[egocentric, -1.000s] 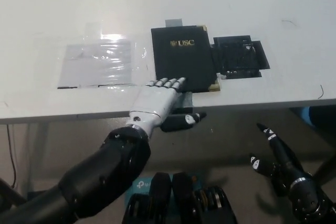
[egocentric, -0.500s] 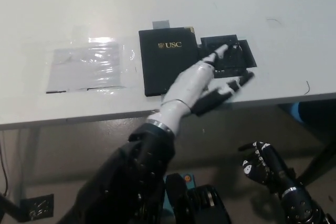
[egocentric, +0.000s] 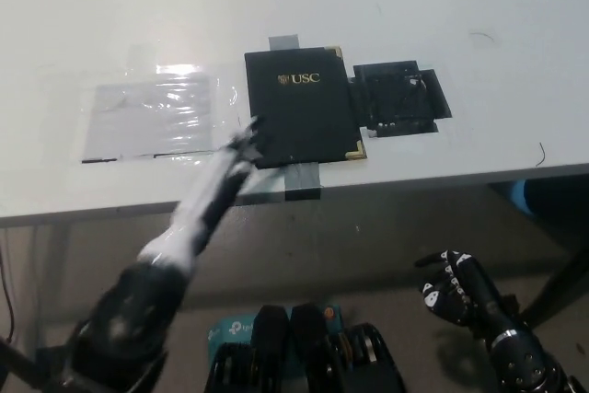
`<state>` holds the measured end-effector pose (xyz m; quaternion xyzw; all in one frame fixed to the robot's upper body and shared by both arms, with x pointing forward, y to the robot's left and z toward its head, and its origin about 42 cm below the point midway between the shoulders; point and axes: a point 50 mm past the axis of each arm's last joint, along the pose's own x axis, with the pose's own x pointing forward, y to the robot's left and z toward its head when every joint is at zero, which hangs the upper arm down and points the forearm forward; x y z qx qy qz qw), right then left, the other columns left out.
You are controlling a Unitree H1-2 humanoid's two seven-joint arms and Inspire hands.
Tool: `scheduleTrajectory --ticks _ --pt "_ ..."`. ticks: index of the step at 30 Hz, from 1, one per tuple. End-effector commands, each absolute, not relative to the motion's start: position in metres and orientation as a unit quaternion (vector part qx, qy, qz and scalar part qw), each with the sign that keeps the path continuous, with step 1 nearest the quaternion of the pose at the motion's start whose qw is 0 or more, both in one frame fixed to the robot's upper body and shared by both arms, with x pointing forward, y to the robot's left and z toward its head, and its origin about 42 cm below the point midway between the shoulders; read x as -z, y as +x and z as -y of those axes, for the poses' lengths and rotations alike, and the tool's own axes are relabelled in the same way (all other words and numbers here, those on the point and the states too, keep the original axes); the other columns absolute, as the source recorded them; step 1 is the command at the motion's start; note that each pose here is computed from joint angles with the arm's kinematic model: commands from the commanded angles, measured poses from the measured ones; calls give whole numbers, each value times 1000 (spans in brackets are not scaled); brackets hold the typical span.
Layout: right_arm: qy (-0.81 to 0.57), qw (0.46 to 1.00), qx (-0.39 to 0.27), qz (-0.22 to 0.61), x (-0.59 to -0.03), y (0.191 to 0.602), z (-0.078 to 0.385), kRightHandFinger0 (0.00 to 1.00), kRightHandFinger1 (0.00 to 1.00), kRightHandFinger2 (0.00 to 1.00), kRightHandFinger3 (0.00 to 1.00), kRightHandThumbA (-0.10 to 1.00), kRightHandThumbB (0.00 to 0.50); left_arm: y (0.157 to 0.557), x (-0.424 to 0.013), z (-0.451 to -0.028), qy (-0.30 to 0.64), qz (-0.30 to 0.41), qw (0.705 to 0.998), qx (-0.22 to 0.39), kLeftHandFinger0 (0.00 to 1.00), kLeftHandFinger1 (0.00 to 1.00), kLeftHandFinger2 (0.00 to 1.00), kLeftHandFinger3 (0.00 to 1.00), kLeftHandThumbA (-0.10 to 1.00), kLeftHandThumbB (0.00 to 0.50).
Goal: The robot uses its left hand to push the cover of the diary kept in the middle of the desk towards the right to close it
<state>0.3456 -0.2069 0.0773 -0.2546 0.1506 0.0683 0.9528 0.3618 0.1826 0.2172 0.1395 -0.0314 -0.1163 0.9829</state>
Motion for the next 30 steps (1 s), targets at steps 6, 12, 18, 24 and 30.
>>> scheduleTrajectory --ticks 6,12,18,24,30 --pt "-100 992 -13 -74 -131 364 213 299 318 404 613 336 60 200 -175 -390 -302 85 945 -92 1000 1000 1000 1000 1000 212" --pt "-108 991 -12 -75 -129 364 214 308 320 412 644 372 60 185 -138 -409 -198 -3 972 -124 1000 1000 1000 1000 1000 209" --pt "-107 991 -12 -73 -131 365 214 308 318 409 635 387 64 182 -125 -417 -132 -30 977 -165 1000 1000 1000 1000 1000 290" --pt "-104 992 -6 -74 -132 364 214 323 330 416 609 361 54 186 -119 -423 -128 -24 973 -193 1000 1000 1000 1000 1000 335" --pt "-100 993 -5 -69 -133 366 214 296 332 427 604 346 45 190 -120 -425 -141 -3 970 -201 984 1000 1000 1000 1000 319"
